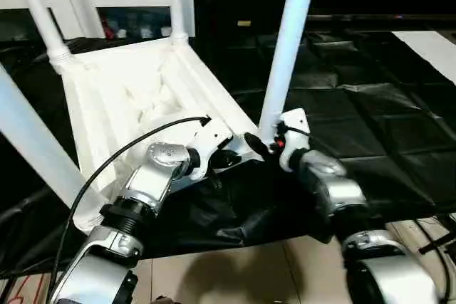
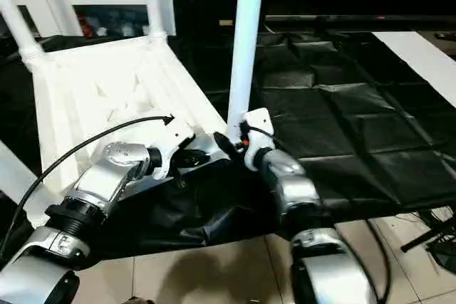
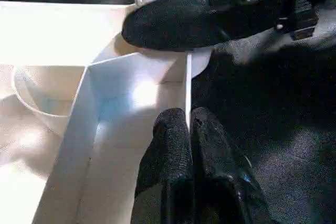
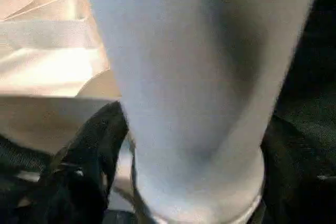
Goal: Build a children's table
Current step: Rotate leg to tighten
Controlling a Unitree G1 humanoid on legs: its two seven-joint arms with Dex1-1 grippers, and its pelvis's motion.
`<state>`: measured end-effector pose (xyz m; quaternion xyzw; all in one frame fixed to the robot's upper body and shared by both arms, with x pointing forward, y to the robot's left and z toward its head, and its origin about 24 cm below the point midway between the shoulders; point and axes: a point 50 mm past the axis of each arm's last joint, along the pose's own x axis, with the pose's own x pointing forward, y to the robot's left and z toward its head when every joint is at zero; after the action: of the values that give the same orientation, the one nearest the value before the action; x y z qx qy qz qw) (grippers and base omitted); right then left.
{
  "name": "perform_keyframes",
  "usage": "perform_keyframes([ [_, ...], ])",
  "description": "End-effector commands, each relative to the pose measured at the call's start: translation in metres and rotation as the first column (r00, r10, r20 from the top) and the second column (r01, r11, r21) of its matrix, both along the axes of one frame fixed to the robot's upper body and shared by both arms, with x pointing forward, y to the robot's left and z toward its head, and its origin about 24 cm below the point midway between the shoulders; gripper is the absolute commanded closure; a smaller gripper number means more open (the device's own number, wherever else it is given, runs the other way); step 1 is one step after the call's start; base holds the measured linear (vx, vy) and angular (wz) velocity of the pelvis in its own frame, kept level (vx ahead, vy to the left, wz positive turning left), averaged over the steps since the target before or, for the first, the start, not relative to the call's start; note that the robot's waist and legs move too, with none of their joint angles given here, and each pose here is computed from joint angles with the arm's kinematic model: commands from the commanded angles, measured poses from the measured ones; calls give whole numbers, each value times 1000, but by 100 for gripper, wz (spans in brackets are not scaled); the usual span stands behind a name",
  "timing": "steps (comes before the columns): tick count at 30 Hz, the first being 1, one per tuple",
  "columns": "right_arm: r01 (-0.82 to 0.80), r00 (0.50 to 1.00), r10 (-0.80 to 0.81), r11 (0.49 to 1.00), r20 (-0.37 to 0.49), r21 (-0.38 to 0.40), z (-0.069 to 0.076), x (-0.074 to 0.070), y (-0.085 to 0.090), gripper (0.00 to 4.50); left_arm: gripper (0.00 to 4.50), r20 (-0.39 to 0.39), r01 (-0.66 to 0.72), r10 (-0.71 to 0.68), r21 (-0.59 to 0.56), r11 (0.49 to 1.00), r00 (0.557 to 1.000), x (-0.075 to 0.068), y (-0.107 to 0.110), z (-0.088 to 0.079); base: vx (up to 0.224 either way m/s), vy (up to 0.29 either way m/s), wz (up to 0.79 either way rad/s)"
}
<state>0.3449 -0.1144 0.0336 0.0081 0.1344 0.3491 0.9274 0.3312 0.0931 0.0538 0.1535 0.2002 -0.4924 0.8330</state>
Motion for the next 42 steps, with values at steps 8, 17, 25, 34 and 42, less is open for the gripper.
perform_keyframes([
  [8,-462,887,459,886,-53,-41,-2,-31,-8,66,450,18,296,-295,-56,954,955,-13,4,3,0,0,0],
  [17,-587,805,584,809,-107,3,4,-43,-20,102,450,-59,422,-421,3,907,905,-14,24,3,0,0,0],
  [25,-596,796,595,803,-117,25,3,-46,-16,171,450,-70,435,-436,-21,900,897,-14,29,4,0,0,0],
  [34,-264,963,265,964,-56,30,-4,-23,0,178,450,-35,244,-249,-113,963,968,-2,13,11,0,0,0],
  [42,66,993,-57,994,-108,88,-10,-5,33,179,450,-3,26,-27,-87,996,1000,2,-17,8,0,0,0],
])
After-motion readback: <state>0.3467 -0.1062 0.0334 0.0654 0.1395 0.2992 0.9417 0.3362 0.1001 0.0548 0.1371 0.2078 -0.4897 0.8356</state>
